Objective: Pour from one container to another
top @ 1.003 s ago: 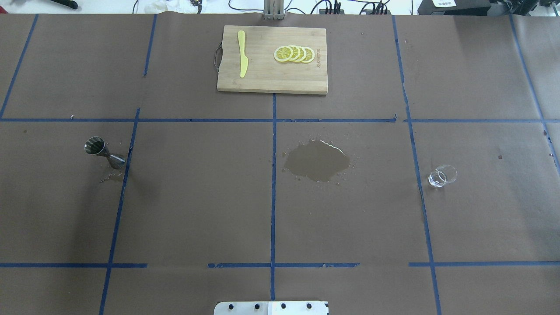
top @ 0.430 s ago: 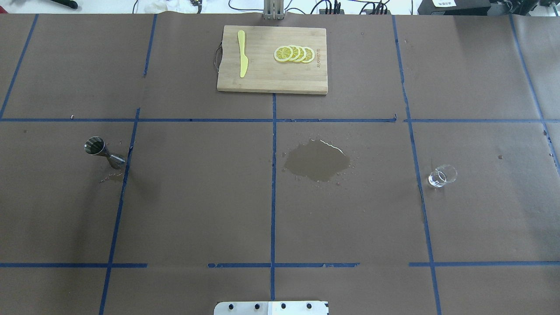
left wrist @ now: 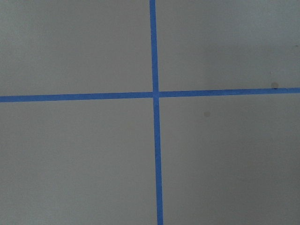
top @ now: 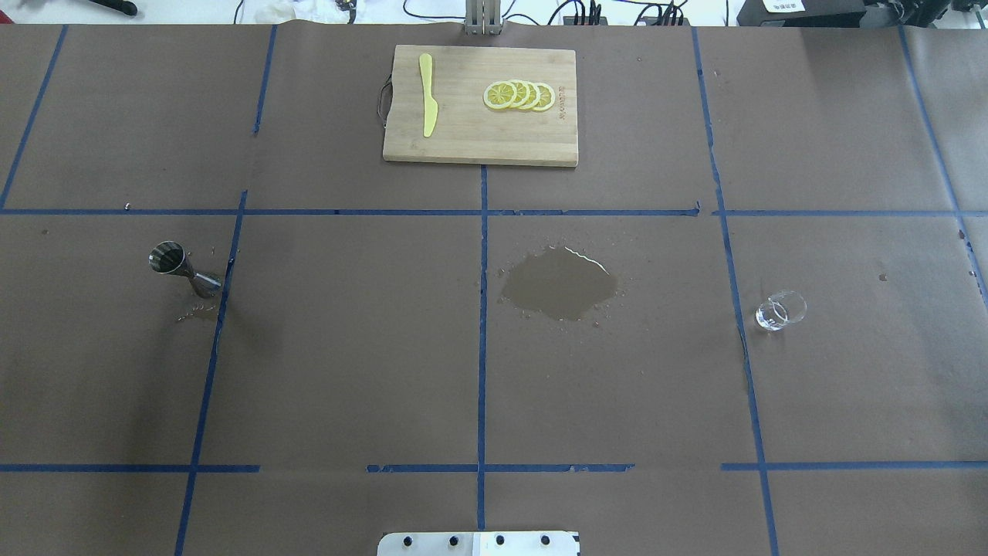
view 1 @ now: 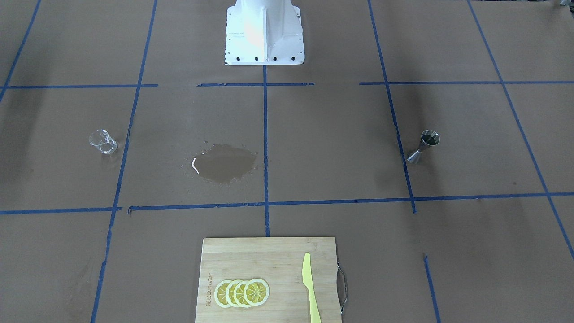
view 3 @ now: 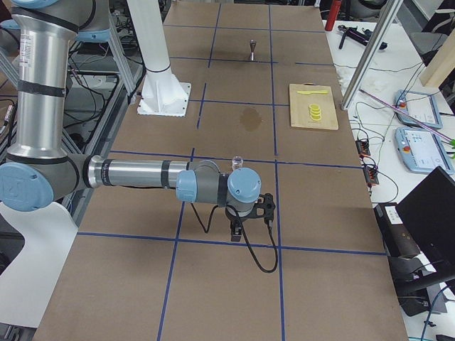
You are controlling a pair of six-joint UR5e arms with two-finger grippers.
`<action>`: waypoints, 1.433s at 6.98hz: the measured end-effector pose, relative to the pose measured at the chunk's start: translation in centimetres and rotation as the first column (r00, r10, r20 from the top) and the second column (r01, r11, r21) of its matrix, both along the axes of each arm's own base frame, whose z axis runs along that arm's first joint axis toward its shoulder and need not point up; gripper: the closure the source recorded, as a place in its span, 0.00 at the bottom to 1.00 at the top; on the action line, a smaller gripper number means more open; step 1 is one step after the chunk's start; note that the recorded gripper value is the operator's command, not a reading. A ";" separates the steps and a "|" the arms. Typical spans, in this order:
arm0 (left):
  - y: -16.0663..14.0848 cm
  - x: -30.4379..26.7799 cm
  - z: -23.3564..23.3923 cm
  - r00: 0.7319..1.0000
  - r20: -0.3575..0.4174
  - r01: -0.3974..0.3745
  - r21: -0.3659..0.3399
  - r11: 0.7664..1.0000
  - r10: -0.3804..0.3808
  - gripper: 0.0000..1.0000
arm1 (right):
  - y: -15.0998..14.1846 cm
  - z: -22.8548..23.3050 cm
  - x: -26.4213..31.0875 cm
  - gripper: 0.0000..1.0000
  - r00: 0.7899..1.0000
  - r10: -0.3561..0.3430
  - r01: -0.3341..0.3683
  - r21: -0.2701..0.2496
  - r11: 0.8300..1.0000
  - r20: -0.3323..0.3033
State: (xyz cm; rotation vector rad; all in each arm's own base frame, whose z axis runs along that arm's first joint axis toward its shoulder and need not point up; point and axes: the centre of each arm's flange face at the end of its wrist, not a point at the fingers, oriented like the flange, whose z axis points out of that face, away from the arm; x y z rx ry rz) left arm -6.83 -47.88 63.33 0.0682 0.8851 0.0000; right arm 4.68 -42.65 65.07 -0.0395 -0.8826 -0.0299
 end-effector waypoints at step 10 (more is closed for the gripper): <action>-0.6 0.0 -0.7 1.000 -0.001 0.000 0.018 1.000 0.000 0.00 | -1.3 -1.4 5.1 0.00 0.990 0.141 -0.141 0.059 0.988 -0.005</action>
